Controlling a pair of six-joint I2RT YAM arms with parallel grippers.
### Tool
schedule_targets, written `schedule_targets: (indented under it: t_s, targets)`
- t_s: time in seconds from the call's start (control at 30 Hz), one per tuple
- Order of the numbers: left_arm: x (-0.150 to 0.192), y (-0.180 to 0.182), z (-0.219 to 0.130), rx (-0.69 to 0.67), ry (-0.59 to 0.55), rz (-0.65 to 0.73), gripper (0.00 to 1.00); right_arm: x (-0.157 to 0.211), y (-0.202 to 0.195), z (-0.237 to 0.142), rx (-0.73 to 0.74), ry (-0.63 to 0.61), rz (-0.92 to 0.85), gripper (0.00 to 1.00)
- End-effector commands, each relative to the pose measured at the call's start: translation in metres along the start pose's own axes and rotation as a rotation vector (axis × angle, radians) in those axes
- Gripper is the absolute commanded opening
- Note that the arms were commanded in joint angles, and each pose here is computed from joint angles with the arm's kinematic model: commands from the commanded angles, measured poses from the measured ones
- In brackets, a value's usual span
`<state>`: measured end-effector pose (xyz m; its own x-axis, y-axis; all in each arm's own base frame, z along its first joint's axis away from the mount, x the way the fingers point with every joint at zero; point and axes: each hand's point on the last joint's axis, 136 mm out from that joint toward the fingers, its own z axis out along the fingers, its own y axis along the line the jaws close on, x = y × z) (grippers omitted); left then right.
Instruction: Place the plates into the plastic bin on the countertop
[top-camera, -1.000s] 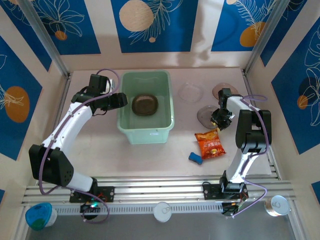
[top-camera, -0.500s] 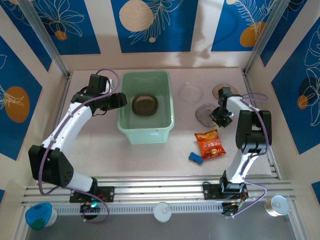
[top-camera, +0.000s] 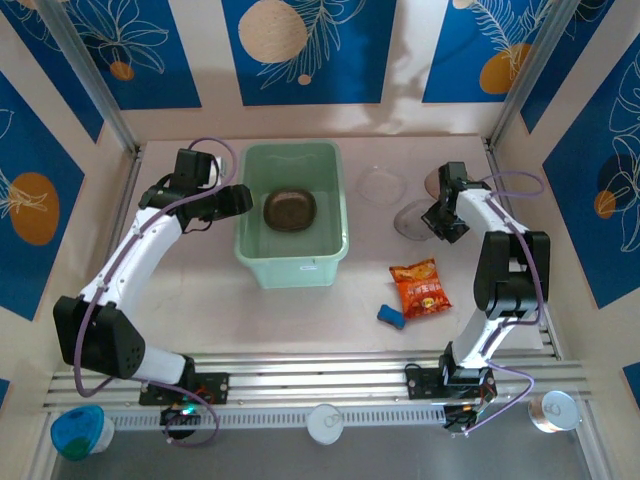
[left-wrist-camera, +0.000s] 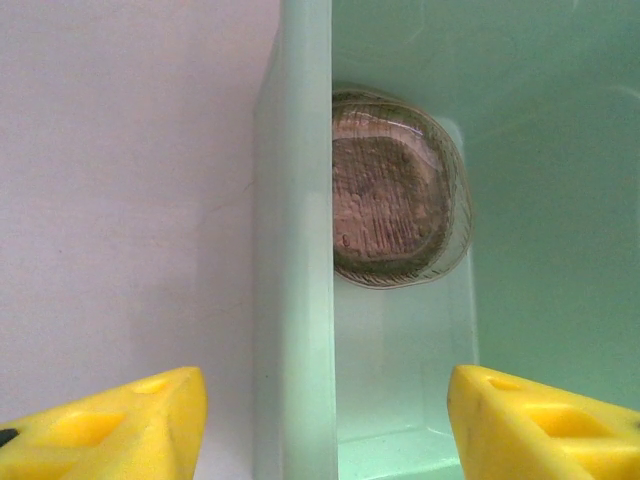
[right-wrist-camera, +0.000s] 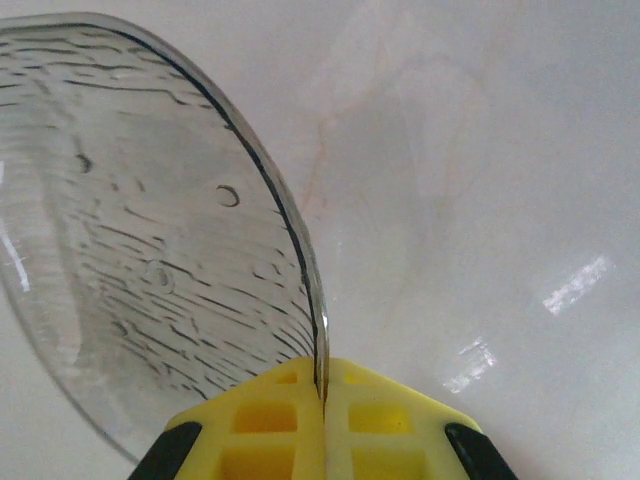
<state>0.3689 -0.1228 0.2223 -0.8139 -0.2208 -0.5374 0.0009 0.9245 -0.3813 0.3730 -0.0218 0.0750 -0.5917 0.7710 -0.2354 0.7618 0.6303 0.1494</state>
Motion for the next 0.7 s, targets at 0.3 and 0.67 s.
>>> schedule_targets:
  t_s: [0.3,0.67]
  targets:
    - [0.012,0.002,-0.001,-0.025,-0.015,-0.059,0.65,-0.015,0.026,-0.088,-0.191,-0.126,0.051,0.0]
    - [0.031,-0.013,-0.002,0.001,-0.073,-0.161,0.62,-0.001,0.068,-0.177,-0.467,-0.165,0.022,0.0]
